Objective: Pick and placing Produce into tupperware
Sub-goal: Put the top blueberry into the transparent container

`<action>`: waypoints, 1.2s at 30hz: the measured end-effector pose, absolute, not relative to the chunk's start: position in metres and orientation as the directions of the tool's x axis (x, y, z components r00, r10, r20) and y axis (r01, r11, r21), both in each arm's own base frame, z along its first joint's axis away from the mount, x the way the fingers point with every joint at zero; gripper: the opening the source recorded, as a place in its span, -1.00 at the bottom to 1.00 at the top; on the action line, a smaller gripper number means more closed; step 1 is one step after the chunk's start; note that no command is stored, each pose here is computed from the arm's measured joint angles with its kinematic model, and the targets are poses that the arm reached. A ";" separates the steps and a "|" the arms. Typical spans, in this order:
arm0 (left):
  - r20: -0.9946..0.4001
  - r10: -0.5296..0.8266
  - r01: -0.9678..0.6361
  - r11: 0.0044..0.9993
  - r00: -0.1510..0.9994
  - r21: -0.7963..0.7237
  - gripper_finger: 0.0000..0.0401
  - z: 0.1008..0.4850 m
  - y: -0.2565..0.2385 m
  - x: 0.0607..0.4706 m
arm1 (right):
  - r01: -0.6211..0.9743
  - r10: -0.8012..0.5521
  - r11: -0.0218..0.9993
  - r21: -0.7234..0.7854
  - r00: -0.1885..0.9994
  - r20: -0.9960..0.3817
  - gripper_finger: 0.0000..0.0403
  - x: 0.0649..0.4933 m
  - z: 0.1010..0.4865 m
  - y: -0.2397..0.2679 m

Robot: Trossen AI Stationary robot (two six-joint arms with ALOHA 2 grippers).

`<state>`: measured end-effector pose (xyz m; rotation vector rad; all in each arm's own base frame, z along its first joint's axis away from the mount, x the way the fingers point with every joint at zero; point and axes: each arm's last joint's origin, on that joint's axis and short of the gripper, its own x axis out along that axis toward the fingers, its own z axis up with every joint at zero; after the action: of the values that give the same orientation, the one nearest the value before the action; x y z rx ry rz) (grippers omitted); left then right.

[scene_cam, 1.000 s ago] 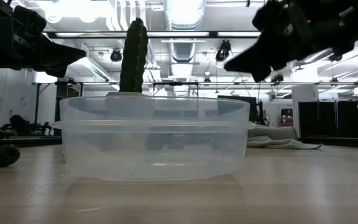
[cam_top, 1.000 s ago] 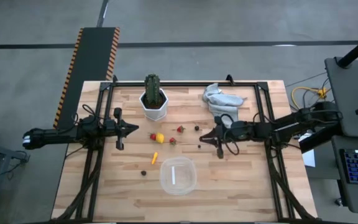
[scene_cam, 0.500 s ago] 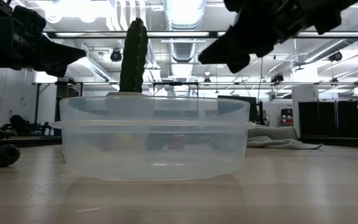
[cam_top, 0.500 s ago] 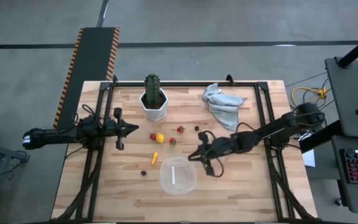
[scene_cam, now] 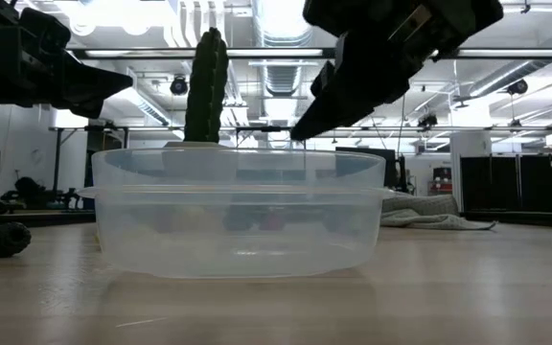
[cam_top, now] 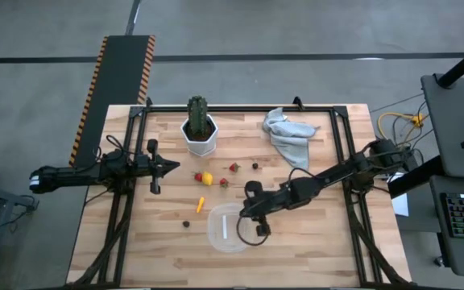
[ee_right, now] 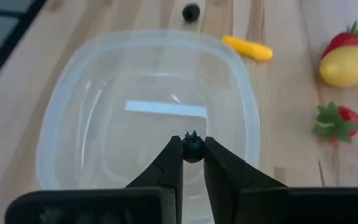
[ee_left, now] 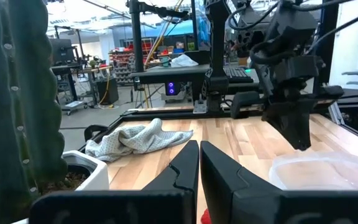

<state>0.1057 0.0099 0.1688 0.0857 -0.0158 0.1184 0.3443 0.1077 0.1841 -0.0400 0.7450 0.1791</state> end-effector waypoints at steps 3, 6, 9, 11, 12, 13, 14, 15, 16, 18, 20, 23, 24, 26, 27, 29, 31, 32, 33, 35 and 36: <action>0.021 0.117 -0.119 0.989 0.993 0.084 -1.00 0.169 0.010 0.106 | -0.174 0.138 0.985 0.022 0.691 -0.710 -0.81 0.347 0.182 0.108; 0.024 0.117 -0.119 0.989 0.993 0.085 -1.00 0.169 0.010 0.106 | -0.175 0.137 0.984 0.022 0.679 -0.721 -0.81 0.351 0.178 0.110; 0.022 0.117 -0.119 0.989 0.993 0.084 -1.00 0.169 0.010 0.106 | -0.176 0.135 0.984 0.020 0.668 -0.732 -0.81 0.352 0.173 0.110; 0.021 0.117 -0.118 0.989 0.993 0.084 -1.00 0.169 0.010 0.106 | -0.175 0.134 0.984 0.021 0.666 -0.734 -0.81 0.352 0.172 0.110; 0.020 0.117 -0.119 0.989 0.993 0.084 -1.00 0.169 0.010 0.106 | -0.174 0.135 0.984 0.023 0.665 -0.735 -0.81 0.352 0.171 0.110; 0.021 0.117 -0.118 0.989 0.993 0.084 -1.00 0.169 0.010 0.106 | -0.175 0.137 0.984 0.026 0.664 -0.735 -0.80 0.352 0.171 0.110; 0.022 0.117 -0.118 0.989 0.993 0.084 -1.00 0.169 0.010 0.106 | -0.174 0.138 0.984 0.027 0.664 -0.735 -0.79 0.352 0.171 0.110; 0.020 0.117 -0.118 0.989 0.993 0.084 -1.00 0.169 0.010 0.106 | -0.174 0.138 0.984 0.027 0.664 -0.735 -0.77 0.352 0.171 0.110; 0.021 0.117 -0.118 0.989 0.993 0.084 -1.00 0.169 0.010 0.106 | -0.174 0.138 0.984 0.027 0.664 -0.735 -0.75 0.352 0.171 0.110; 0.021 0.117 -0.118 0.989 0.993 0.084 -1.00 0.169 0.010 0.106 | -0.178 0.146 0.983 0.035 0.661 -0.736 -0.70 0.352 0.171 0.110; 0.021 0.117 -0.118 0.989 0.993 0.084 -1.00 0.169 0.010 0.106 | -0.188 0.162 0.981 0.048 0.657 -0.737 -0.67 0.352 0.171 0.110; 0.020 0.117 -0.118 0.989 0.993 0.084 -1.00 0.169 0.010 0.106 | -0.188 0.161 0.981 0.048 0.656 -0.737 -0.63 0.351 0.171 0.110; 0.021 0.117 -0.118 0.989 0.993 0.084 -1.00 0.169 0.010 0.106 | -0.188 0.161 0.981 0.047 0.656 -0.737 -0.63 0.351 0.171 0.110; 0.020 0.117 -0.118 0.989 0.993 0.084 -1.00 0.169 0.010 0.106 | -0.189 0.161 0.981 0.047 0.657 -0.737 -0.64 0.352 0.171 0.110; 0.021 0.117 -0.118 0.989 0.993 0.084 -1.00 0.169 0.010 0.106 | -0.188 0.161 0.981 0.047 0.656 -0.737 -0.64 0.352 0.171 0.110; 0.020 0.116 -0.118 0.989 0.993 0.084 -1.00 0.169 0.010 0.106 | -0.188 0.161 0.981 0.047 0.656 -0.738 -0.66 0.351 0.171 0.110; 0.020 0.116 -0.118 0.989 0.993 0.084 -1.00 0.169 0.010 0.106 | -0.187 0.160 0.981 0.047 0.655 -0.738 -0.66 0.351 0.170 0.110; 0.020 0.116 -0.118 0.989 0.993 0.084 -1.00 0.169 0.010 0.106 | -0.187 0.160 0.981 0.047 0.655 -0.738 -0.66 0.351 0.170 0.110; 0.020 0.116 -0.118 0.989 0.993 0.085 -1.00 0.169 0.010 0.106 | -0.187 0.160 0.981 0.047 0.655 -0.739 -0.65 0.351 0.170 0.110; 0.020 0.116 -0.118 0.989 0.993 0.085 -1.00 0.169 0.010 0.106 | -0.187 0.160 0.981 0.047 0.654 -0.739 -0.63 0.351 0.170 0.110; 0.020 0.116 -0.118 0.989 0.993 0.085 -1.00 0.169 0.010 0.106 | -0.186 0.159 0.981 0.046 0.655 -0.739 -0.61 0.351 0.170 0.110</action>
<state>0.1057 0.0099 0.1687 0.0857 -0.0150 0.1175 0.3512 0.1100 0.1703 -0.0350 0.8342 0.1958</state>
